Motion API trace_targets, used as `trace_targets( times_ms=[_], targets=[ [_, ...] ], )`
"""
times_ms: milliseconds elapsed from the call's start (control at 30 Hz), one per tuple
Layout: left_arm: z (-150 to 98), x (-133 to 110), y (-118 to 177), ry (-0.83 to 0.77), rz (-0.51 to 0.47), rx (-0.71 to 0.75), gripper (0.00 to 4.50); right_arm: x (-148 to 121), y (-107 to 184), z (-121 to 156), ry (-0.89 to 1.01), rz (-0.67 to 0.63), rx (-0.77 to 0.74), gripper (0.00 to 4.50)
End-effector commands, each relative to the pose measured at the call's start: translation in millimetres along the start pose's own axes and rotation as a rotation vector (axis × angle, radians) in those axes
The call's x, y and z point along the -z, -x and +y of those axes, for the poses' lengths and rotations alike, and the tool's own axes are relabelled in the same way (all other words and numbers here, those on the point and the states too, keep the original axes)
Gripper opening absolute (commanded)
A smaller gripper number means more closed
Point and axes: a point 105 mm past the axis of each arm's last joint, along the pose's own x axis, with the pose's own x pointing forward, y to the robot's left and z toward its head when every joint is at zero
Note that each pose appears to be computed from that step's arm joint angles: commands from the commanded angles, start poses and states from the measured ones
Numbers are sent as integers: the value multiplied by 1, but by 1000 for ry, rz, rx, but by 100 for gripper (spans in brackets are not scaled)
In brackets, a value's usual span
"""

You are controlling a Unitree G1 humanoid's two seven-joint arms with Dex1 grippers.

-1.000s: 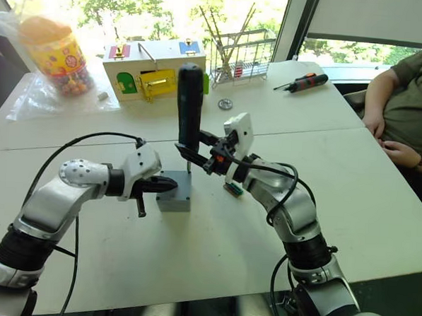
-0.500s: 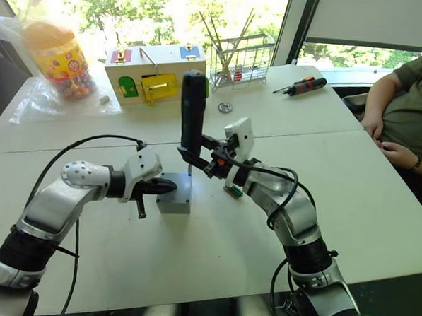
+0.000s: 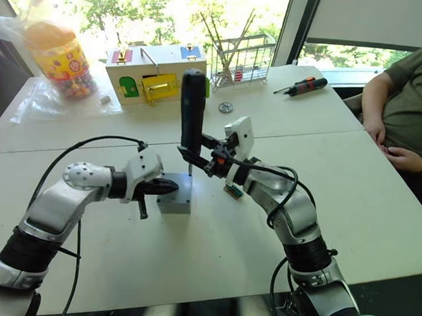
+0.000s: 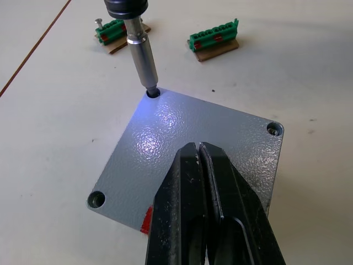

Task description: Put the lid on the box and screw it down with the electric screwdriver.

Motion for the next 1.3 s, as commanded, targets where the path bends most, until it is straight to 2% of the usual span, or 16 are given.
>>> trace_targets(
  times_ms=[33,167,267,367,500,600,700,800,867,933,1033,1100,1300],
  targets=[
    [-3,7,-4,24,18,13,0,10,5,-11,-67,81,30,172],
    [1,-2,-4,78,-55,3,0,-57,15,-24,-10,-51,62,172],
    [2,-4,-2,99,-70,6,0,-101,28,-25,-31,-125,49,172],
    [3,-7,1,123,-100,3,0,-126,38,-31,-70,-158,55,172],
    [8,-17,3,138,-149,-5,0,-138,44,-38,-119,-170,72,172],
    [14,-34,4,128,-213,-14,0,-133,45,-45,-183,-133,100,172],
    [12,-57,5,77,-248,31,0,-115,58,-51,-233,56,83,172],
    [2,-73,3,-38,-221,99,0,-99,89,-77,-201,261,186,172],
    [-7,-80,1,-130,-194,151,0,-77,119,-99,-280,430,270,172],
    [-13,-85,-2,-189,-175,180,0,-61,143,-110,-362,544,304,172],
    [-21,-80,-15,-292,-120,223,0,-21,185,-126,-509,742,411,172],
    [-24,-81,-26,-289,-144,243,0,-3,195,-126,-603,812,411,172],
    [-32,-81,-39,-289,-174,256,0,25,198,-127,-741,898,406,172]
  ],
)
